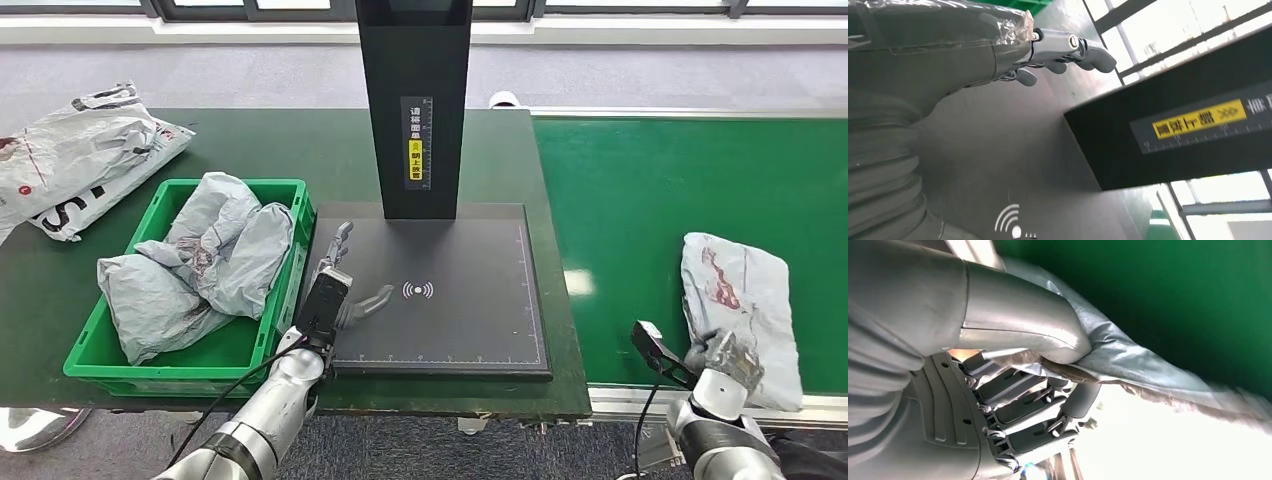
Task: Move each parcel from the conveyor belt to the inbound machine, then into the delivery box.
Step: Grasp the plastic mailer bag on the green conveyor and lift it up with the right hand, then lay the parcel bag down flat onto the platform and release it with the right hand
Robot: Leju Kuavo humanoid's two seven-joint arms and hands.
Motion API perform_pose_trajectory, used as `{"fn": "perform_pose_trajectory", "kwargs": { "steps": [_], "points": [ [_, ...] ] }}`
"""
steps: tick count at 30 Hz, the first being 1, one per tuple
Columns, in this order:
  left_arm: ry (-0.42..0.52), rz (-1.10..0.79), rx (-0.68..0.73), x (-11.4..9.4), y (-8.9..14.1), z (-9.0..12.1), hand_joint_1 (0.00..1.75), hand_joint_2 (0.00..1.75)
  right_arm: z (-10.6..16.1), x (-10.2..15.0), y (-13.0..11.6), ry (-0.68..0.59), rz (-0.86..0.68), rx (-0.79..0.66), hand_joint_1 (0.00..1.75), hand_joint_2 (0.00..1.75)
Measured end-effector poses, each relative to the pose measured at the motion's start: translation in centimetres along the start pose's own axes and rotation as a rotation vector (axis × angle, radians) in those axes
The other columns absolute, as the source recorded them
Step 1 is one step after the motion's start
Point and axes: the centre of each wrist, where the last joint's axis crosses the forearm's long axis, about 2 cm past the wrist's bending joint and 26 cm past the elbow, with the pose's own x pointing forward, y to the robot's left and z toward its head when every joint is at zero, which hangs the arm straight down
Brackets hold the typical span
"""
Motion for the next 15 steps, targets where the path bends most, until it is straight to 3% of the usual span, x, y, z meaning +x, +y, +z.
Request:
{"fn": "perform_pose_trajectory", "kwargs": {
  "steps": [4, 7, 11, 15],
  "points": [
    [0.000, -0.017, 0.059, -0.1, 0.7, 0.2, 0.00, 1.75, 0.7, 5.4, -3.1, -0.386, -0.214, -0.307, 1.75, 1.75],
    [-0.012, -0.028, 0.097, 0.1, 1.3, 0.0, 0.00, 1.75, 3.1, 10.5, -5.4, -0.628, -0.368, -0.452, 1.75, 1.75],
    [-0.036, -0.043, 0.131, 0.5, 1.8, -0.6, 0.00, 1.75, 8.0, 16.3, -7.7, -0.798, -0.510, -0.560, 1.75, 1.75],
    [-0.051, -0.049, 0.142, 0.9, 2.1, -1.1, 0.00, 1.75, 12.3, 20.3, -9.7, -0.917, -0.591, -0.606, 1.75, 1.75]
  ]
}}
